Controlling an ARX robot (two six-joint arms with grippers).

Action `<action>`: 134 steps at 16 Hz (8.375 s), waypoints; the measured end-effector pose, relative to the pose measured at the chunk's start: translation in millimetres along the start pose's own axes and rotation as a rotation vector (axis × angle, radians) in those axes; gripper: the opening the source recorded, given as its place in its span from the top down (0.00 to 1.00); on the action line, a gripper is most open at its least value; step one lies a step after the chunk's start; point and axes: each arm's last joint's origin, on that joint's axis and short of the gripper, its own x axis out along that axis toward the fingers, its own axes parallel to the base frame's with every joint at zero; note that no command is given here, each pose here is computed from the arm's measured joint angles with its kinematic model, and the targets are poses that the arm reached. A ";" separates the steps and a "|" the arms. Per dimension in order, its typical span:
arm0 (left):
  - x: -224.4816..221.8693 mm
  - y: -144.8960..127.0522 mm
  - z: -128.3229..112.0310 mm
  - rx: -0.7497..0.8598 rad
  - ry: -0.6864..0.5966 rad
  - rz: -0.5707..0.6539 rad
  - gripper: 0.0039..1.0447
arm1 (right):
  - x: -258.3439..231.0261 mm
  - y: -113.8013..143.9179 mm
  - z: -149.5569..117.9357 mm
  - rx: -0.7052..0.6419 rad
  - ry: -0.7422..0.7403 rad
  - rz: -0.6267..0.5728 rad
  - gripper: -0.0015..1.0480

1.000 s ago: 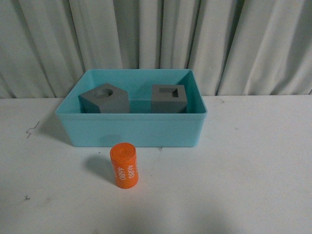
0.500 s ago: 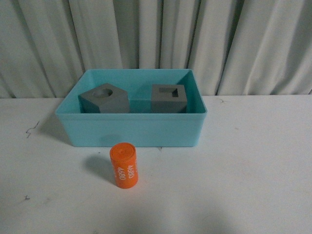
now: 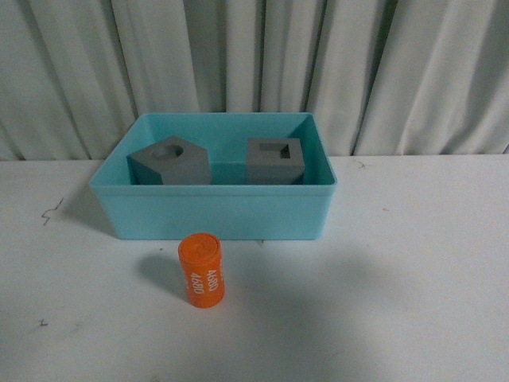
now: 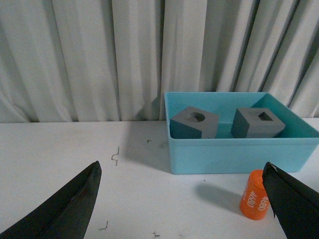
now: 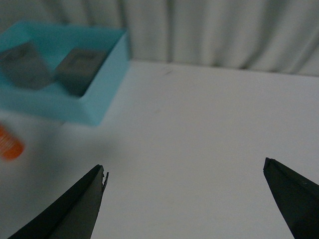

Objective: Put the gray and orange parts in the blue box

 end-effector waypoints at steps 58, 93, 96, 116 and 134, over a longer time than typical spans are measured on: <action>0.0 0.0 0.0 0.000 0.000 0.000 0.06 | 297.7 207.3 115.7 0.014 -0.058 0.301 0.55; 0.0 0.0 0.0 0.000 0.000 0.000 0.06 | 288.4 189.2 96.1 0.058 -0.041 0.060 0.06; 0.0 0.0 0.0 0.000 0.000 0.000 0.06 | 187.3 122.4 89.2 0.110 -0.090 -0.099 0.06; 0.0 -0.1 0.0 0.002 0.000 -0.001 0.06 | -38.3 95.6 -85.7 0.056 -0.412 -0.309 0.98; 0.0 -0.1 0.0 0.002 0.000 0.000 0.06 | -65.6 103.7 -99.9 0.056 -0.407 -0.309 0.98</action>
